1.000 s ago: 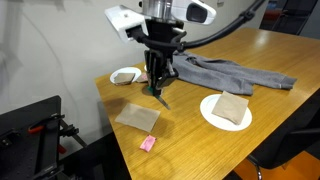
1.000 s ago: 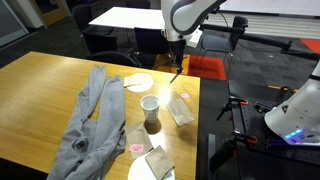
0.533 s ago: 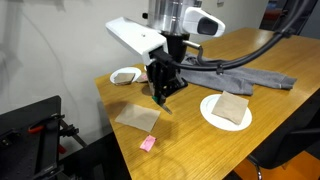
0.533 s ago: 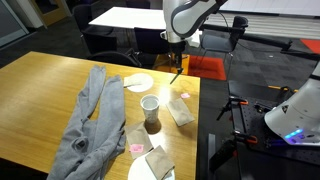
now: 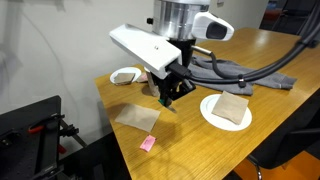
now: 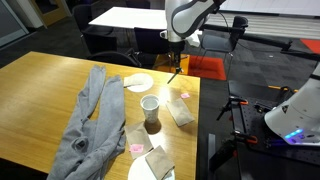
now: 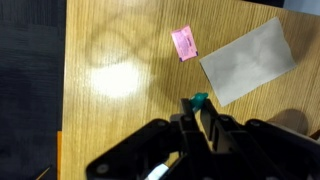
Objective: Remove the pen from the cup and put it on the table
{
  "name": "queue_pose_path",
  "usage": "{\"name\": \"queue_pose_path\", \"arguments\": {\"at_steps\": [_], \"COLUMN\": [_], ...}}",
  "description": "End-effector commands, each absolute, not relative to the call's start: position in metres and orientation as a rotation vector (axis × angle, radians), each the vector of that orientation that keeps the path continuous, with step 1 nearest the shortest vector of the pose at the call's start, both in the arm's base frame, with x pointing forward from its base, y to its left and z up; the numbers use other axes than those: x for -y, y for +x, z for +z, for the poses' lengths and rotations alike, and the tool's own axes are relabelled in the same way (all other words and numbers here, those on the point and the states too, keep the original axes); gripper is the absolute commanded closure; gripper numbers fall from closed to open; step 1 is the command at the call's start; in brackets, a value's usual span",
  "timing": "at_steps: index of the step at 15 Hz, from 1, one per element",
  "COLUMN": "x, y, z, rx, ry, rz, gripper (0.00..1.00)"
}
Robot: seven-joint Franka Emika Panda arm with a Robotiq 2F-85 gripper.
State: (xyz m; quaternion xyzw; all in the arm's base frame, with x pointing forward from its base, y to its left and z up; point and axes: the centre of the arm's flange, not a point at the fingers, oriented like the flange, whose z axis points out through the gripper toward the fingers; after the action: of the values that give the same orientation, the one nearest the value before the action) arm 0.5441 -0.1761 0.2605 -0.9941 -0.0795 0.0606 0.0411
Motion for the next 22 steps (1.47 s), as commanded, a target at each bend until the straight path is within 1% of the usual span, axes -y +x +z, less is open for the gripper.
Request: {"name": "queue_pose_path", "arguments": {"at_steps": [1,2,3,10,17,22], "x": [0.176,0.176,0.178,0.194,0.197,0.194], "y": [0.544,0.544,0.547,0.56,0.559,0.559], "z": [0.26,0.26,0.262,0.251,0.214,0.188], "rx": [0.244,0.244,0.266,0.402,0.589,0.632], "ry": [-3.043,-3.043,-3.054,-3.02,-2.882,-2.855], "rz": [0.185,0.185,0.131,-0.111,-0.215,-0.215], "gripper": [0.85,0.85,0.96,0.96,0.96,0.96]}}
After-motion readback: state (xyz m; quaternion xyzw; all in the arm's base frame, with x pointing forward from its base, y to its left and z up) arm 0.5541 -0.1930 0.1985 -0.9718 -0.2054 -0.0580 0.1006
